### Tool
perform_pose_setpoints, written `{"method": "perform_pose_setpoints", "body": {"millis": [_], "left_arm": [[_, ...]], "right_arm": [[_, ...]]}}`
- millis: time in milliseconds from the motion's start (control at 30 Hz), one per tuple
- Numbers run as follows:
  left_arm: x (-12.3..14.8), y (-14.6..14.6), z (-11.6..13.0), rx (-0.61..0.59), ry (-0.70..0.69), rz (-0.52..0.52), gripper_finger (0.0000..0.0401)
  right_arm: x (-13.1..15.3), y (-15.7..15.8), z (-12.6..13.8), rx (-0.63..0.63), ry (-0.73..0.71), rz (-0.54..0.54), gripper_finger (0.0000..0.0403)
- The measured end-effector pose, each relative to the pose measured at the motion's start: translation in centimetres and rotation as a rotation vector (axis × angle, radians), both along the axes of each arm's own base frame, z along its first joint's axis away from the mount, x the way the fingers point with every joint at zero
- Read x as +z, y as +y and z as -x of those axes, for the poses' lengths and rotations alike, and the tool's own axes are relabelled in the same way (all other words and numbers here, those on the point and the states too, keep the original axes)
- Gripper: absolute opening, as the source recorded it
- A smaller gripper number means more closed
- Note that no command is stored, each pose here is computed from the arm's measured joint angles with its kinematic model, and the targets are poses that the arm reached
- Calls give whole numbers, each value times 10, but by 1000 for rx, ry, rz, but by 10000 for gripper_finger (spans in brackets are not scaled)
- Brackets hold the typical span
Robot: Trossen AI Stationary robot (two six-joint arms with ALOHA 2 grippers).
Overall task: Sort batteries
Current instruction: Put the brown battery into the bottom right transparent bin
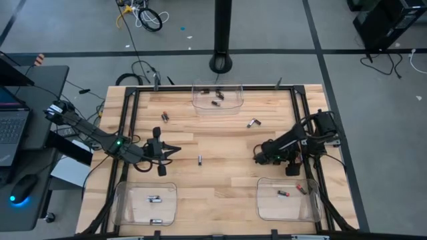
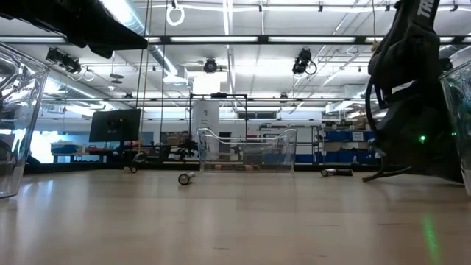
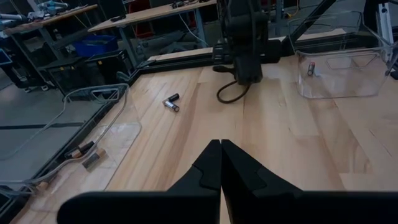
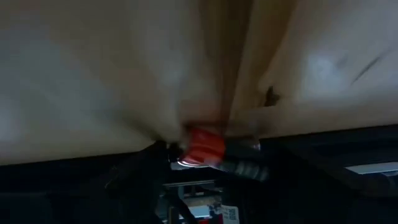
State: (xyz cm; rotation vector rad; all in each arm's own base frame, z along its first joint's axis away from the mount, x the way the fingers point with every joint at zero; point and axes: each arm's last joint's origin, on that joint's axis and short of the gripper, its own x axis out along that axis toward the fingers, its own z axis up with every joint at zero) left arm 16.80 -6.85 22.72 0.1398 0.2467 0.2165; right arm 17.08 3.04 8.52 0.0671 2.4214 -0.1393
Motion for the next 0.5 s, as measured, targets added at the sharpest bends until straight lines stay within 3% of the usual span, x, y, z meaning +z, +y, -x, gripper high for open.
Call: {"method": "perform_pose_setpoints", "body": {"millis": [233,333,500], "left_arm": [[0,0,0,0,0,0,11],[0,0,0,0,0,0,11],[0,0,0,0,0,0,11]], "right_arm": [[1,-4,-2,-32,-13,0,270],[1,-4,-3,-36,-19,-7,218],[0,-4,-3,-44,-28,-14,98]]}}
